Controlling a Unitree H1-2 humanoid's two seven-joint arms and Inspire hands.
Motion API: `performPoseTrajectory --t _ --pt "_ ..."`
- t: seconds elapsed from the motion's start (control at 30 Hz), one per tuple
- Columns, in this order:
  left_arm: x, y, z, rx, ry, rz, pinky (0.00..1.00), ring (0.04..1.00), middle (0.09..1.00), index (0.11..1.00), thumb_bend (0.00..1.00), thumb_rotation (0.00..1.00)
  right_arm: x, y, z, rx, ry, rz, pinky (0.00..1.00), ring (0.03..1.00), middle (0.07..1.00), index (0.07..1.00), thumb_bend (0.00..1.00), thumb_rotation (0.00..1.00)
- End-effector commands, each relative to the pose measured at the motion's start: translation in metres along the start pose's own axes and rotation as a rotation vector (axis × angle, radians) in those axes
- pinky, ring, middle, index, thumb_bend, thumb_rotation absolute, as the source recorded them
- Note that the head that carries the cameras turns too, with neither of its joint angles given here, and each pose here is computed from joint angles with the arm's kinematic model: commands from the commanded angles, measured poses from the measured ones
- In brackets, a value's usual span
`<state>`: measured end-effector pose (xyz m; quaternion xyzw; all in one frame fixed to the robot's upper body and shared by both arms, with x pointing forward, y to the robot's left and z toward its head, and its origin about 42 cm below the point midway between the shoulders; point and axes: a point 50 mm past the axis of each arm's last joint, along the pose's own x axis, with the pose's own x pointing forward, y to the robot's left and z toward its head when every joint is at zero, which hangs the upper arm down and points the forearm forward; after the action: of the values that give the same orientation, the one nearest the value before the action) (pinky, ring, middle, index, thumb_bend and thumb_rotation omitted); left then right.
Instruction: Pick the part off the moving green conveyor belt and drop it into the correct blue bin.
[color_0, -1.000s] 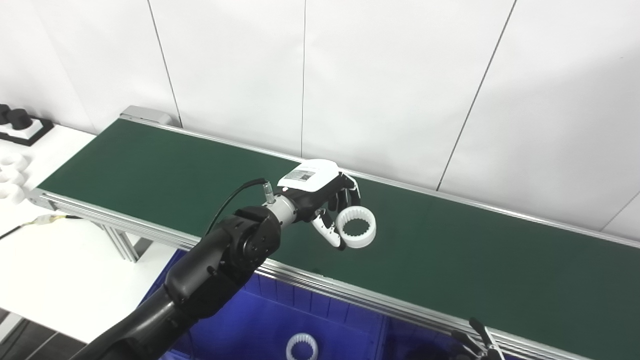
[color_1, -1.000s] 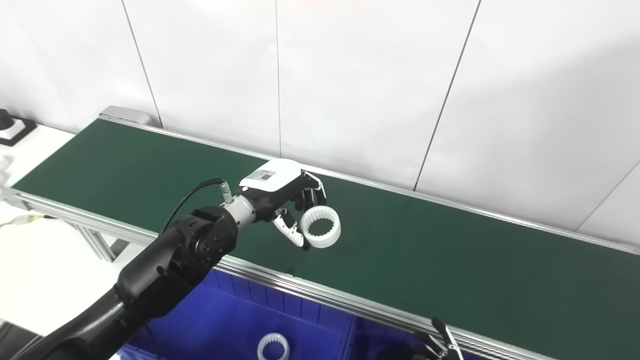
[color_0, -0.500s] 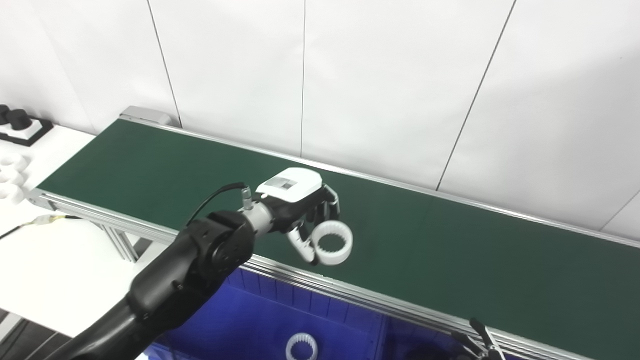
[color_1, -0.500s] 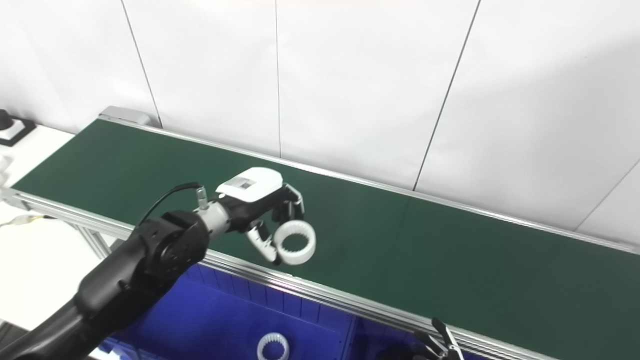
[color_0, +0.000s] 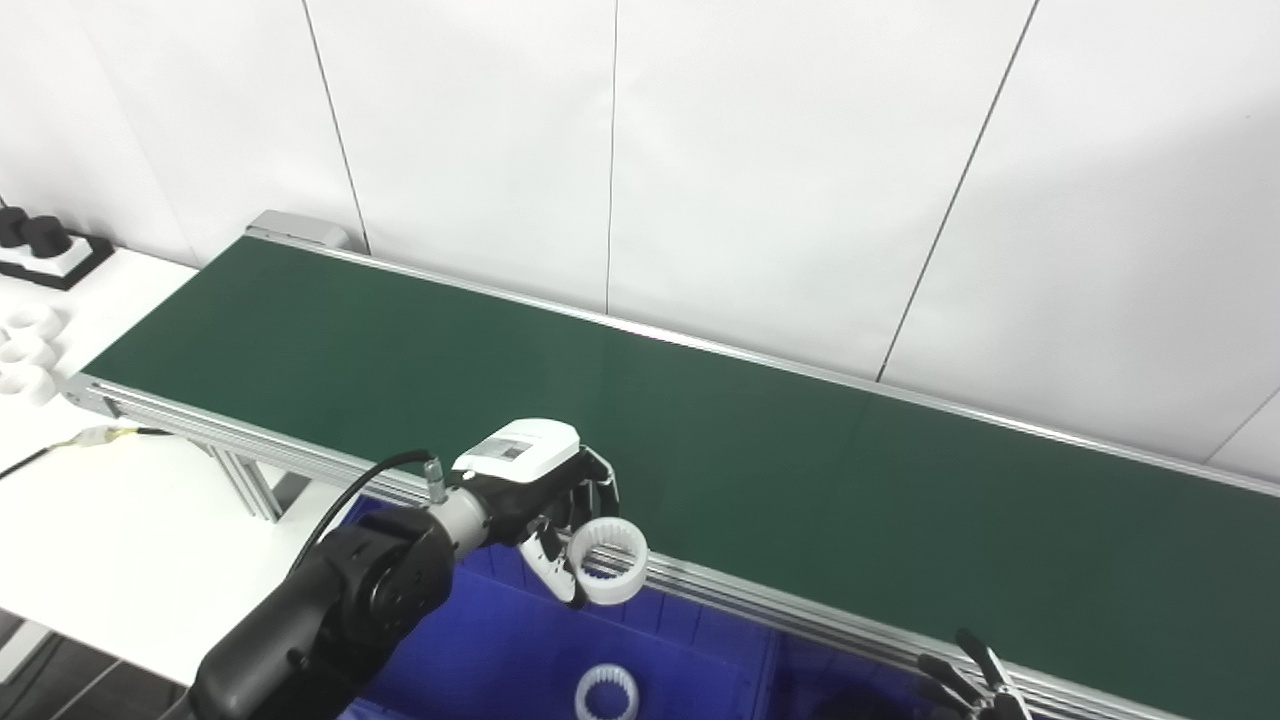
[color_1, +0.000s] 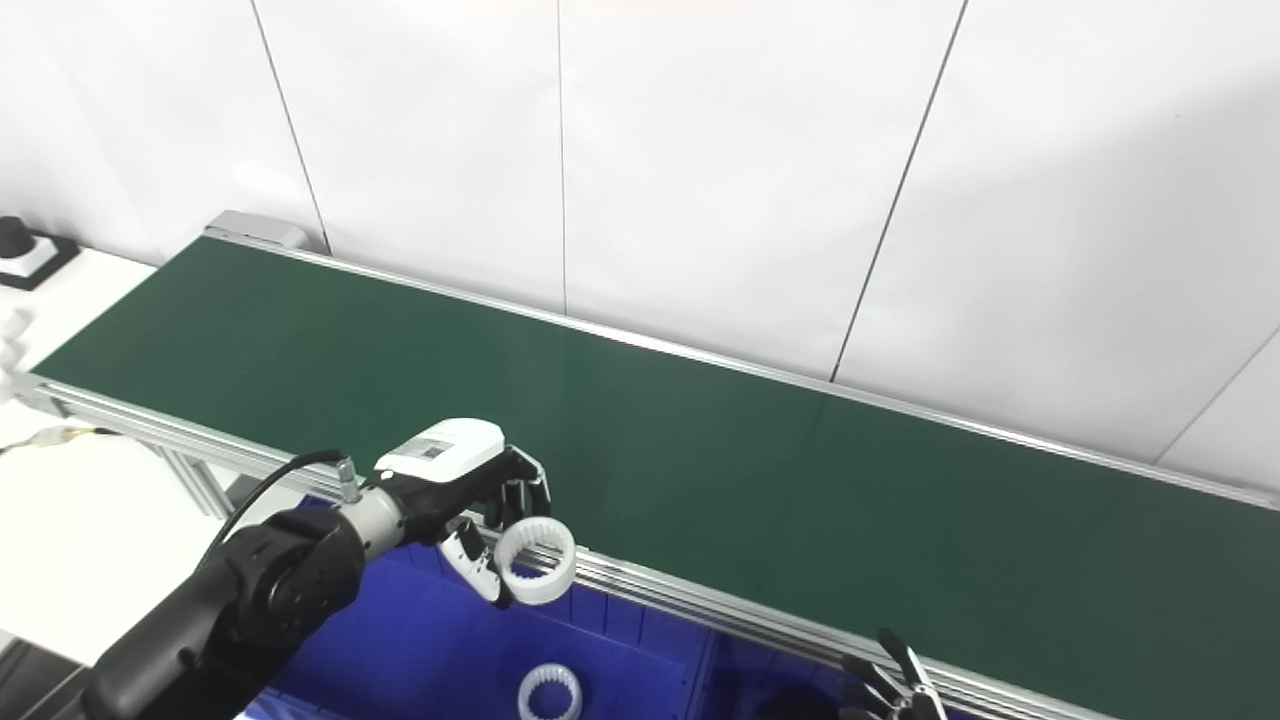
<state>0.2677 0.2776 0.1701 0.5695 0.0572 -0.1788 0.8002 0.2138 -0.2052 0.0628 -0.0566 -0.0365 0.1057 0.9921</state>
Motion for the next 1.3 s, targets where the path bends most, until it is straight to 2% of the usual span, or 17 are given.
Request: performPoseTrajectory --t 0.0,0.2,0.3,0.57,0.63,0.83,1.13,1.27 --pt "-0.005 0.005 0.000 0.011 -0.010 0.049 0.57 0.468 0.486 0.484 0.50 0.00 0.001 -0.006 0.010 0.006 -0.032 -0.008 0.68 0.748 0.790 0.916 0.41 0.64" --pt "-0.013 -0.019 -0.011 -0.009 0.031 0.026 0.53 0.458 0.491 0.486 0.50 0.00 -0.002 -0.014 0.013 -0.018 -0.021 -0.020 0.68 0.751 0.789 0.917 0.42 0.64" --pt "-0.017 -0.031 -0.014 -0.018 0.049 0.013 0.56 0.459 0.487 0.491 0.50 0.00 -0.003 -0.018 0.016 -0.017 -0.025 -0.022 0.69 0.753 0.795 0.920 0.42 0.65" --pt "-0.016 -0.058 -0.020 -0.034 0.074 -0.026 0.56 0.464 0.488 0.488 0.50 0.00 -0.004 -0.023 0.024 -0.007 -0.027 -0.024 0.70 0.757 0.798 0.920 0.40 0.65" --pt "-0.017 -0.061 -0.021 -0.032 0.082 -0.028 0.57 0.469 0.490 0.485 0.50 0.00 -0.004 -0.024 0.025 0.000 -0.024 -0.025 0.70 0.755 0.801 0.919 0.41 0.66" --pt "-0.017 -0.066 -0.023 -0.017 0.092 -0.035 0.52 0.457 0.479 0.498 0.50 0.00 -0.004 -0.025 0.028 0.010 -0.026 -0.026 0.70 0.749 0.796 0.921 0.40 0.63" --pt "-0.018 -0.070 -0.022 0.006 0.108 -0.014 0.56 0.465 0.492 0.490 0.50 0.00 -0.003 -0.025 0.029 0.014 -0.024 -0.028 0.69 0.747 0.792 0.918 0.38 0.61" --pt "-0.019 -0.068 -0.020 0.030 0.119 -0.018 0.58 0.432 0.523 0.519 0.50 0.00 -0.002 -0.024 0.028 0.014 -0.026 -0.030 0.69 0.742 0.783 0.918 0.38 0.62"
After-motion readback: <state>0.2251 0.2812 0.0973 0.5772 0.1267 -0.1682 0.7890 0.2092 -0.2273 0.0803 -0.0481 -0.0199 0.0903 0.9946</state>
